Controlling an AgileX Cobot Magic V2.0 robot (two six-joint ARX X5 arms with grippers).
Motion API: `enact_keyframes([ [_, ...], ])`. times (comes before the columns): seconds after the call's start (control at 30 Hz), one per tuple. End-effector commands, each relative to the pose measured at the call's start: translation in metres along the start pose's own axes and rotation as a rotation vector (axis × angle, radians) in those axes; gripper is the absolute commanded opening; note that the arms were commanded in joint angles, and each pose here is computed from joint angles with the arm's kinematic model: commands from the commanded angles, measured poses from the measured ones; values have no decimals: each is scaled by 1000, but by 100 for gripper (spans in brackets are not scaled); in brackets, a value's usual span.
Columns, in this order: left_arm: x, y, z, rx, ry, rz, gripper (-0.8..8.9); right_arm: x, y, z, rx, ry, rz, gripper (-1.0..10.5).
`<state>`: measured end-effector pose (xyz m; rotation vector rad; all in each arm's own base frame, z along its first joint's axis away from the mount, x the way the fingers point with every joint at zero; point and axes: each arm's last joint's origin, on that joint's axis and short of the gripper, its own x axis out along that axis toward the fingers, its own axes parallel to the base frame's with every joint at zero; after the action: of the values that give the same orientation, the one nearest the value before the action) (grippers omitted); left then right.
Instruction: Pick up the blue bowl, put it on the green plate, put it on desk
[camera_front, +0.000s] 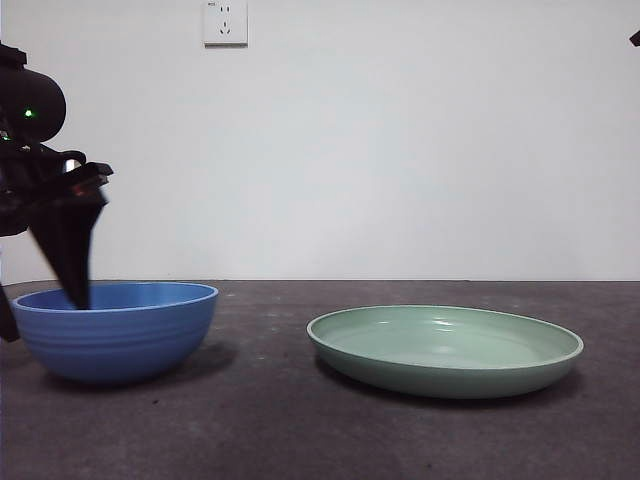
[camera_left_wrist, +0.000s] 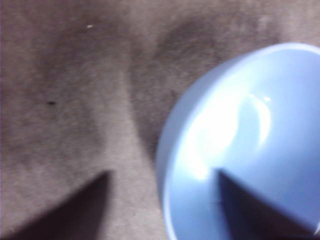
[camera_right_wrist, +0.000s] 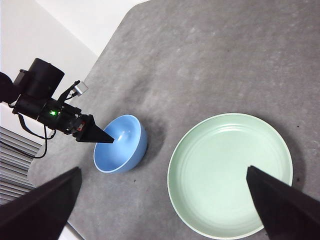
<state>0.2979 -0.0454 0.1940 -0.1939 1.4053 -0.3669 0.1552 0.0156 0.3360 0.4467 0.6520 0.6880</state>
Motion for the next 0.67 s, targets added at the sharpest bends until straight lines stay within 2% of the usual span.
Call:
enact_keyframes([
  [0.03, 2, 1, 5, 11, 2, 6, 100, -1, 2, 4, -23, -10, 1, 579],
  [0.17, 2, 1, 5, 12, 0, 6, 15, -1, 2, 4, -22, -10, 1, 579],
  [0.4, -4, -4, 10, 10, -13, 40, 15, -1, 2, 4, -16, -11, 1, 579],
  [0.53, -19, -17, 22, 19, -48, 63, 15, -1, 2, 4, -16, -11, 1, 579],
  [0.67, -36, -42, 32, 55, -77, 48, 15, -1, 2, 4, -16, -11, 1, 579],
])
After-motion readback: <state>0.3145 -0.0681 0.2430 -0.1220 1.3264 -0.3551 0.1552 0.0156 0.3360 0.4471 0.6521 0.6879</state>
